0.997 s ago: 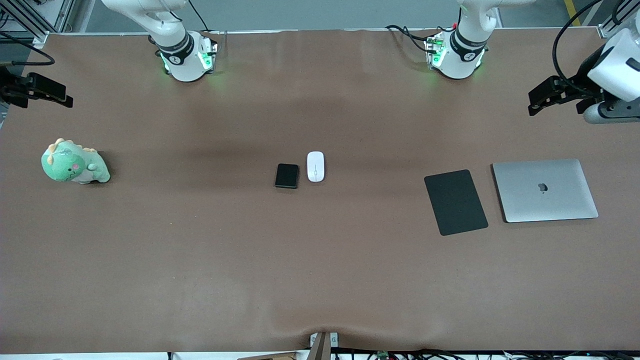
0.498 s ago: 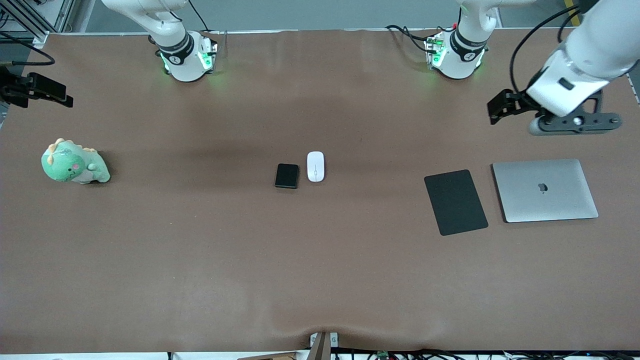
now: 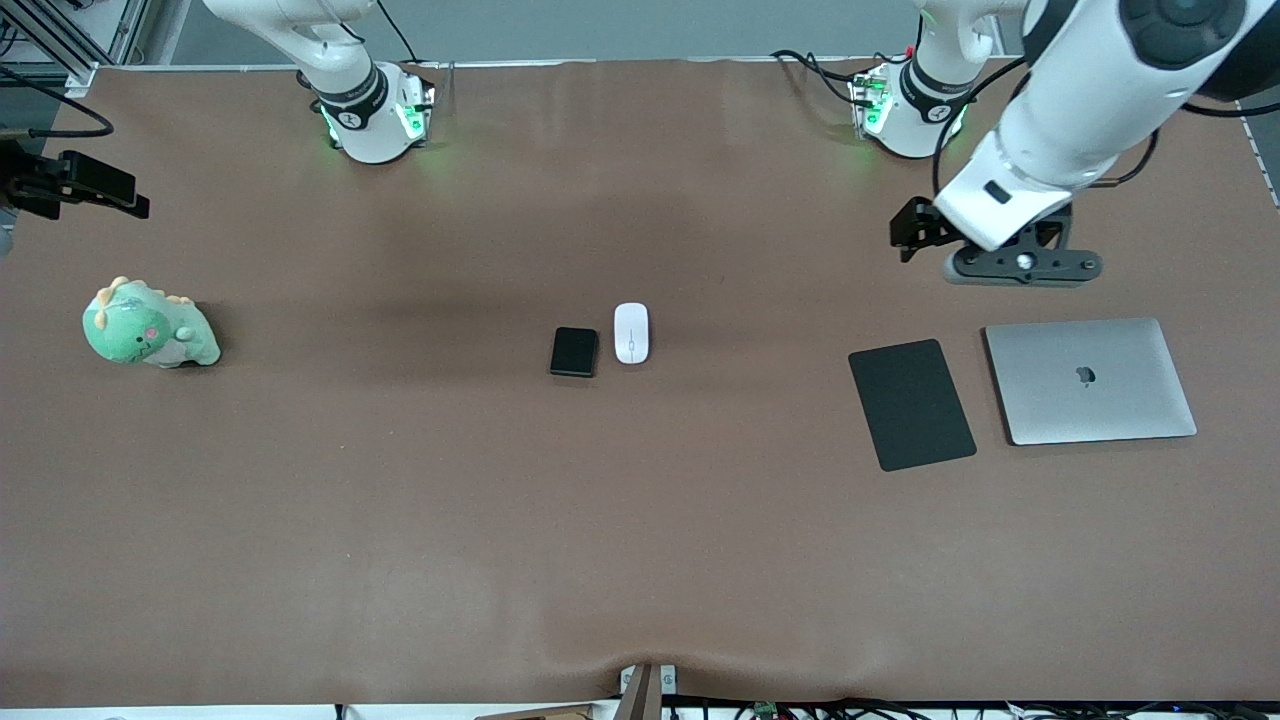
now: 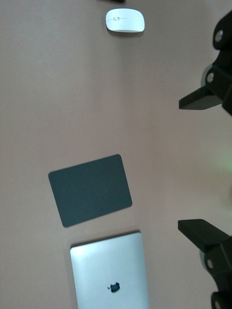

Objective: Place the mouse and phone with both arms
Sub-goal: 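Move the left gripper toward the mouse while the right gripper reaches out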

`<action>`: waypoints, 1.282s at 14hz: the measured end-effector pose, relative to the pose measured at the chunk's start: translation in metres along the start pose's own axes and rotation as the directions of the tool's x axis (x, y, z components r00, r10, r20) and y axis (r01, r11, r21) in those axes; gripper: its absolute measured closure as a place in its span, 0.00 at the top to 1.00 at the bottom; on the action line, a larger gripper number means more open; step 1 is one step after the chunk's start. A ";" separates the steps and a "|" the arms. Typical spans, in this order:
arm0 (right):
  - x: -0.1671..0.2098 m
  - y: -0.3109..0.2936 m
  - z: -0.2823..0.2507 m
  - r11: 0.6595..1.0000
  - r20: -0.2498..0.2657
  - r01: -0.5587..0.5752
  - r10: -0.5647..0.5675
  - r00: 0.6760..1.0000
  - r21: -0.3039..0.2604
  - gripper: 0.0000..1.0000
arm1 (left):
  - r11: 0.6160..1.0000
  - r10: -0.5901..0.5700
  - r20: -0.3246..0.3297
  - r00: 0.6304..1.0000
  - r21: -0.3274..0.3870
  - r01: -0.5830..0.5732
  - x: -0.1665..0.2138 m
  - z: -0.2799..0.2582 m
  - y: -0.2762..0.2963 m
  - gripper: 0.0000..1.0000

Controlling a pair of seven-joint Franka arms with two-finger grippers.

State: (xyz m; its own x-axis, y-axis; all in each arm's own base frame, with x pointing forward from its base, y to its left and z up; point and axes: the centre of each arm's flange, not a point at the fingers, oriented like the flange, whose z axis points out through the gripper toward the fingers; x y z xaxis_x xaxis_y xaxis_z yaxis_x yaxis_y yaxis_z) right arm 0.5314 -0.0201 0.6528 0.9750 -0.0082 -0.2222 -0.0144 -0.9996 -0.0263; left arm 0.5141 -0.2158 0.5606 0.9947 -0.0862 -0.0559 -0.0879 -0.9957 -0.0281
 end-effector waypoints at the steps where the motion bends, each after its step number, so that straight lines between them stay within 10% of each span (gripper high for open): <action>1: 0.001 0.000 0.001 1.000 0.001 0.000 0.000 1.000 0.001 1.00 | 1.000 -0.007 -0.006 1.000 -0.001 0.007 -0.001 0.009 0.009 1.00; 18: 0.044 0.000 0.039 1.000 0.036 -0.002 0.001 0.999 0.005 1.00 | 0.996 -0.086 0.016 0.996 -0.036 0.086 -0.026 0.104 0.122 1.00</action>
State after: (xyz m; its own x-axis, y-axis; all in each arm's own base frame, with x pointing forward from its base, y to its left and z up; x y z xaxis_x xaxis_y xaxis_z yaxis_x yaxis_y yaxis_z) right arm 0.5656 -0.0191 0.6047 0.9662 -0.0085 -0.2576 -0.0171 -0.9994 -0.0310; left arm 0.4725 -0.3313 0.4551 0.9976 0.0002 -0.0691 0.0004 -1.0000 0.0035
